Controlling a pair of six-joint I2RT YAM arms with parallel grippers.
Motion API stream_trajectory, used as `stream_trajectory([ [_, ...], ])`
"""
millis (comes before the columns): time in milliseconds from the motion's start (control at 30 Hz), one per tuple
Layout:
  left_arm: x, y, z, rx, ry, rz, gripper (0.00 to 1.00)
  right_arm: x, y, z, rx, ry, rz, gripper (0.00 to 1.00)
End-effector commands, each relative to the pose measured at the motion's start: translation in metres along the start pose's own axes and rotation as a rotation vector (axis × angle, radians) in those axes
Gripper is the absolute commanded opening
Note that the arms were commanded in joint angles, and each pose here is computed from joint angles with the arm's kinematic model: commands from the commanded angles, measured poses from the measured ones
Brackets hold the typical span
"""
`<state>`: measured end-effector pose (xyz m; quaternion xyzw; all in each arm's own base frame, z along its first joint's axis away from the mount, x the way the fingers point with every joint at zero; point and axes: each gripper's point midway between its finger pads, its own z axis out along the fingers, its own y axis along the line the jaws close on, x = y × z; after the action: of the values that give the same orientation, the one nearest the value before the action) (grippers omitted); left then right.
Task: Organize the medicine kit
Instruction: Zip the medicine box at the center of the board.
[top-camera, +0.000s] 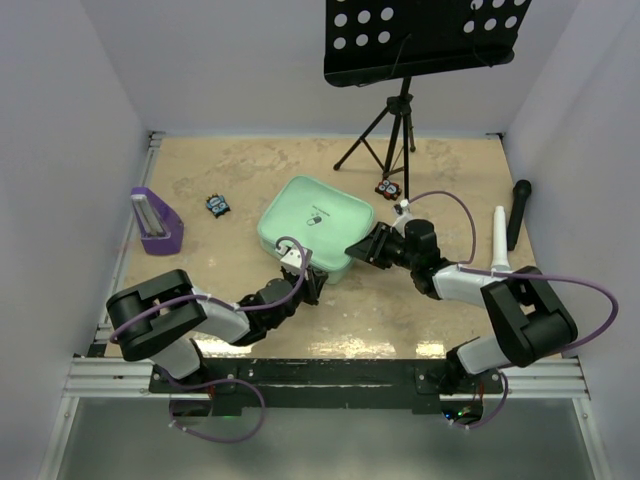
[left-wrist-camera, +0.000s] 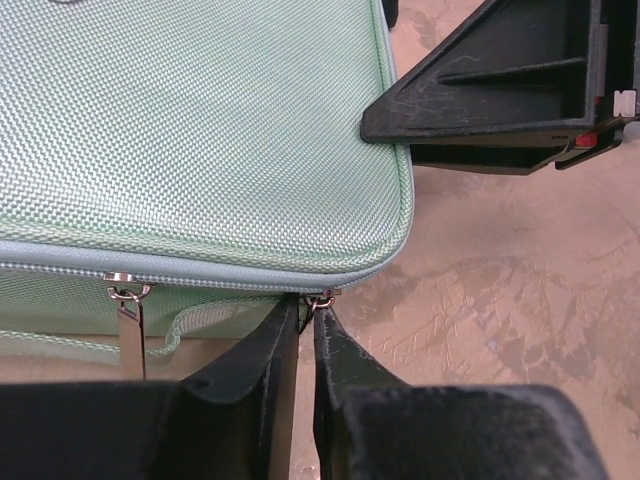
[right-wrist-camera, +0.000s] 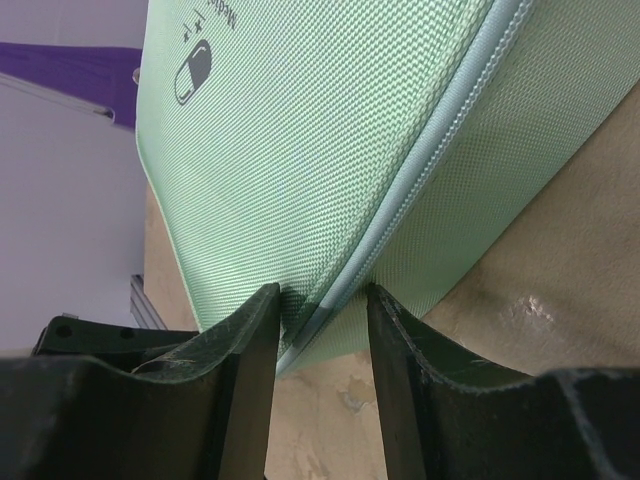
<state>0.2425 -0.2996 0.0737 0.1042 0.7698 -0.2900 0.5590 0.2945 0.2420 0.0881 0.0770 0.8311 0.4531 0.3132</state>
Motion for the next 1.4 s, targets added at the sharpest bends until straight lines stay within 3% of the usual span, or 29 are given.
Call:
stream_trajectory([
  [0, -0.001, 0.013, 0.005, -0.078, -0.004, -0.002, 0.13, 0.007, 0.011, 0.003, -0.046, 0.049, -0.028, 0.41],
  [200, -0.001, 0.010, 0.005, -0.061, 0.001, -0.002, 0.00, 0.008, 0.011, 0.002, -0.044, 0.049, -0.028, 0.41],
  [533, 0.001, 0.002, -0.001, 0.006, -0.004, -0.015, 0.00, 0.007, 0.012, 0.003, -0.046, 0.047, -0.028, 0.38],
  [633, 0.000, 0.004, -0.006, 0.005, -0.013, -0.027, 0.00, 0.008, 0.012, 0.003, -0.047, 0.052, -0.022, 0.27],
  [767, 0.000, 0.008, -0.011, 0.000, -0.017, -0.030, 0.00, 0.011, 0.009, 0.005, -0.045, 0.064, -0.003, 0.00],
  [1367, 0.003, 0.028, -0.037, -0.046, -0.021, -0.079, 0.00, 0.003, 0.004, 0.000, 0.007, 0.015, 0.004, 0.00],
])
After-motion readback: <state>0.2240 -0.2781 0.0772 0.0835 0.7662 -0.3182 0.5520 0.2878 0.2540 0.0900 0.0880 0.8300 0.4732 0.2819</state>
